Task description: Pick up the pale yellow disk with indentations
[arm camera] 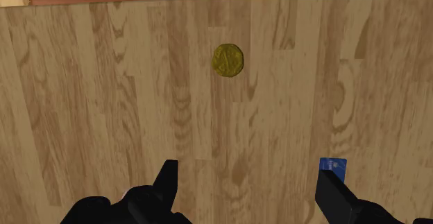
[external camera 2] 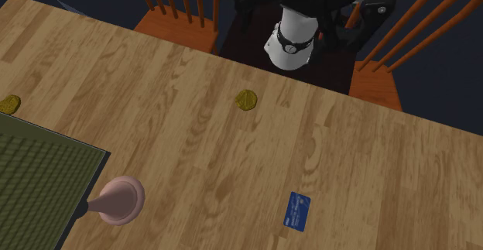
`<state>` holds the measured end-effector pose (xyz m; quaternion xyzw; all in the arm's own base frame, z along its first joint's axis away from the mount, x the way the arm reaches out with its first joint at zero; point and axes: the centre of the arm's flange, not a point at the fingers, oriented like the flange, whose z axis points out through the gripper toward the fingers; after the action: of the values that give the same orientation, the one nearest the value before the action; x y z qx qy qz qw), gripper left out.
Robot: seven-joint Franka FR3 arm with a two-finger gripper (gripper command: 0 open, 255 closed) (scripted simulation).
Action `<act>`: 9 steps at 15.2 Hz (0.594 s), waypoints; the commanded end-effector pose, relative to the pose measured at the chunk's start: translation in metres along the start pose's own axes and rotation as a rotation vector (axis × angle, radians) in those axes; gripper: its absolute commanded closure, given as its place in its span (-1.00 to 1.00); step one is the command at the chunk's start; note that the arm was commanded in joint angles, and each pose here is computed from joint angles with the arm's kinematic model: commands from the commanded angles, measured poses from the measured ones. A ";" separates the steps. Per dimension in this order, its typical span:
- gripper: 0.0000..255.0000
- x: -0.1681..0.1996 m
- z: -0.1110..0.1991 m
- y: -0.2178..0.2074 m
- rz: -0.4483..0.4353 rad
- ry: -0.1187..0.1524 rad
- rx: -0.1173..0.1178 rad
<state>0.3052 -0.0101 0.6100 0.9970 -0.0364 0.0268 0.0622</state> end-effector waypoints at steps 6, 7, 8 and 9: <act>-1.00 -0.005 0.065 0.012 -0.004 -0.022 0.031; -1.00 -0.006 0.078 0.014 -0.004 -0.026 0.037; -1.00 -0.008 0.091 0.016 -0.005 -0.030 0.044; -1.00 -0.009 0.104 0.018 -0.006 -0.035 0.050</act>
<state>0.3013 -0.0390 0.5219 0.9985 -0.0343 0.0118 0.0401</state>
